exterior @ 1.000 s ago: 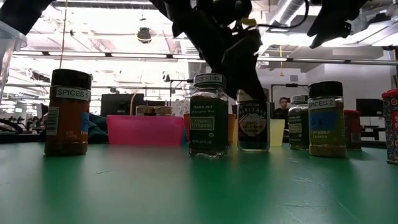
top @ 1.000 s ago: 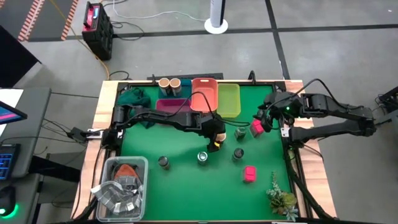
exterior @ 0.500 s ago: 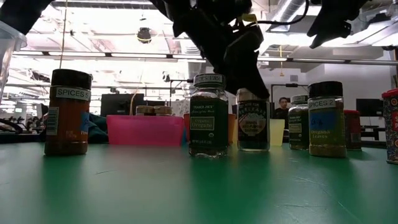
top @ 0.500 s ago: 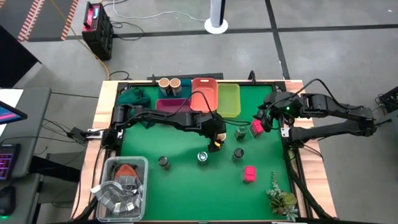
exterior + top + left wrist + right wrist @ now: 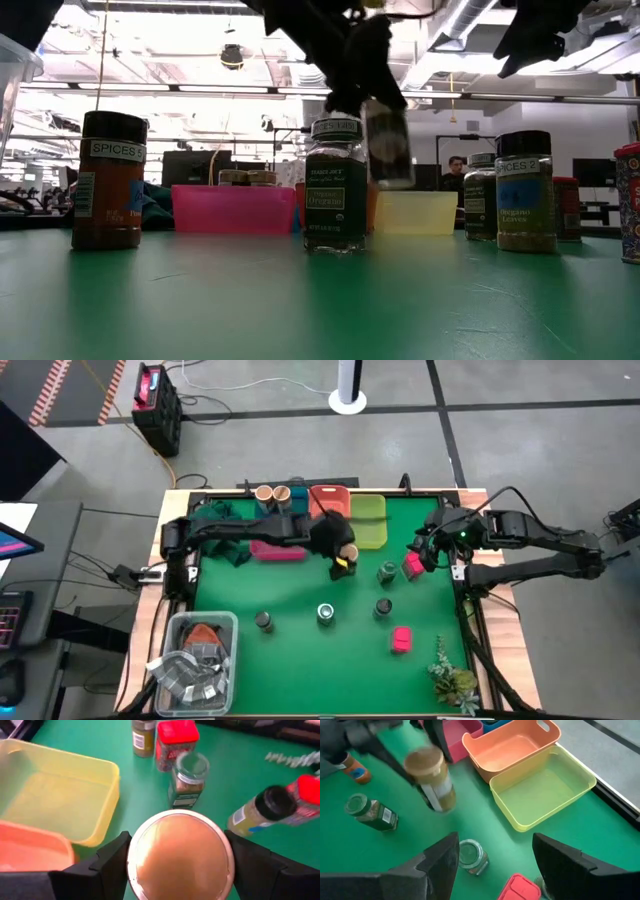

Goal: Sort spices by type
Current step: Put the gold seasoning bottle into the blue bin

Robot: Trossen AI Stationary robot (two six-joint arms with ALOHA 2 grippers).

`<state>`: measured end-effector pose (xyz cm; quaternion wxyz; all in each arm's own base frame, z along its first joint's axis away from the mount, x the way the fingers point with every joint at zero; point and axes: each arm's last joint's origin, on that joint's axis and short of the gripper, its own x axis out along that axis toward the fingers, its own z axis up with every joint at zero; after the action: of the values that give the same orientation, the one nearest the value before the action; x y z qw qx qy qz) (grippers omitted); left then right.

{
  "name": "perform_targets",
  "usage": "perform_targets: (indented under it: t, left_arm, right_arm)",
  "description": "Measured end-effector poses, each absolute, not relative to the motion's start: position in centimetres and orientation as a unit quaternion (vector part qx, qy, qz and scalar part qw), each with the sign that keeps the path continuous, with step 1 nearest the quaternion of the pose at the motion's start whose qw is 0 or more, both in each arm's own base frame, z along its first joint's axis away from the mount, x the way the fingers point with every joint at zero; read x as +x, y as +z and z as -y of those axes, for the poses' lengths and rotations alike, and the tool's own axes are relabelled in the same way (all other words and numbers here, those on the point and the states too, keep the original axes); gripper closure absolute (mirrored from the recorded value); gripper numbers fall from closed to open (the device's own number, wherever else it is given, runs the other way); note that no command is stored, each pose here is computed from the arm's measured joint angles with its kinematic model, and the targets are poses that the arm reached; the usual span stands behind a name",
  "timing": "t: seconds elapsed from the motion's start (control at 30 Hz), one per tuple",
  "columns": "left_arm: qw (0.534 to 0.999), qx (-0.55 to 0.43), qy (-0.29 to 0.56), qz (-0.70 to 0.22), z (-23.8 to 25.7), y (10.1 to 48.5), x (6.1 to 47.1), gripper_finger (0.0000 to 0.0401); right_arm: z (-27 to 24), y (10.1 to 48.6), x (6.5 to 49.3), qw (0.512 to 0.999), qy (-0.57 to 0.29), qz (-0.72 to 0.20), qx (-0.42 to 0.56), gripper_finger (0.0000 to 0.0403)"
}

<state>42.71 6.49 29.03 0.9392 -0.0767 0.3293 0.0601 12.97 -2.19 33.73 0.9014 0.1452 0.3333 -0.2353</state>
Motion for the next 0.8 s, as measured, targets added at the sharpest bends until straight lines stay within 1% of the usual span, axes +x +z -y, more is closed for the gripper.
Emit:
perform_targets:
  t: [0.13,0.23,0.37,0.6,0.8]
  left_arm:
    - [0.938,-0.116,0.067,-0.32,-7.8,31.5,40.7,0.0132]
    - [0.942,-0.106,0.088,-0.306,-8.4,33.5,39.1,0.0132]
    - [0.94,-0.088,0.132,-0.302,-9.5,35.0,37.4,0.0132]
    - [0.91,-0.066,0.252,-0.322,-13.1,35.1,35.4,0.0132]
    - [0.866,-0.045,0.354,-0.349,-17.4,34.0,34.0,0.0132]
  right_arm:
    - [2.2,33.7,13.0,0.9,-0.241,-0.332,0.147,0.0124]
    - [2.2,33.7,13.0,0.9,-0.241,-0.332,0.147,0.0124]
    - [2.2,33.7,13.0,0.9,-0.241,-0.332,0.147,0.0124]
    - [2.2,33.7,13.0,0.9,-0.241,-0.332,0.147,0.0124]
    - [2.2,33.7,13.0,0.9,-0.241,-0.331,0.147,0.0124]
